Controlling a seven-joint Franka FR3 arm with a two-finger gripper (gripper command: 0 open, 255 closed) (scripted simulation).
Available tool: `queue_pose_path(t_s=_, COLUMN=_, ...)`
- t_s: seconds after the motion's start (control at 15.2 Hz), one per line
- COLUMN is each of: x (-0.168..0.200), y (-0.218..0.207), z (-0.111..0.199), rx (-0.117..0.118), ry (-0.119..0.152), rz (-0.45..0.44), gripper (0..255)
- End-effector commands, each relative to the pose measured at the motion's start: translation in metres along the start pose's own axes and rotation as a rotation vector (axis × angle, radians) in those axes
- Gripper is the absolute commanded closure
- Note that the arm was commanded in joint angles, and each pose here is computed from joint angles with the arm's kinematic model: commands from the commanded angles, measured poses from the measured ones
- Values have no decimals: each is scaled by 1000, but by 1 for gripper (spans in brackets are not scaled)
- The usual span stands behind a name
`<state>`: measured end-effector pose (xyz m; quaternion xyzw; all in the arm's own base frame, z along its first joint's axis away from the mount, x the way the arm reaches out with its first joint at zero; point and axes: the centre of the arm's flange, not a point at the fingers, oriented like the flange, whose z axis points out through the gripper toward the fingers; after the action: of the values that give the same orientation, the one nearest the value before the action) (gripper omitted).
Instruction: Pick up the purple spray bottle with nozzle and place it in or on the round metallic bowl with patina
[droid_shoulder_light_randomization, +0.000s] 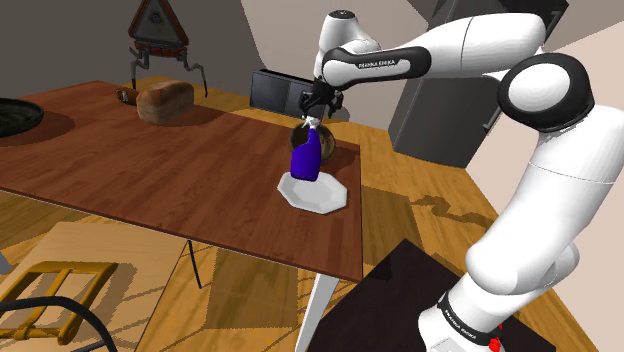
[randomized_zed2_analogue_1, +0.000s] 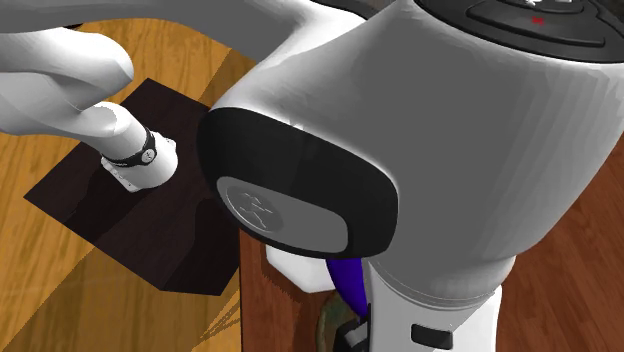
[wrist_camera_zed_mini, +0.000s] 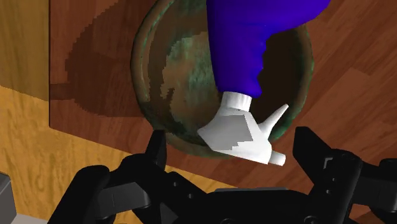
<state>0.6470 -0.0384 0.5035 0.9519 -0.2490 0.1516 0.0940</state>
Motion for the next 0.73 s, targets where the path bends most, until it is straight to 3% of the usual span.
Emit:
queue_pose_path(t_s=0.0, x=0, y=0, z=0, rx=0, ry=0, rz=0, gripper=0)
queue_pose_path(t_s=0.26, x=0, y=0, z=-50, rx=0, ry=0, rz=0, gripper=0)
queue_pose_path(t_s=0.66, x=0, y=0, z=-50, rx=0, ry=0, rz=0, gripper=0)
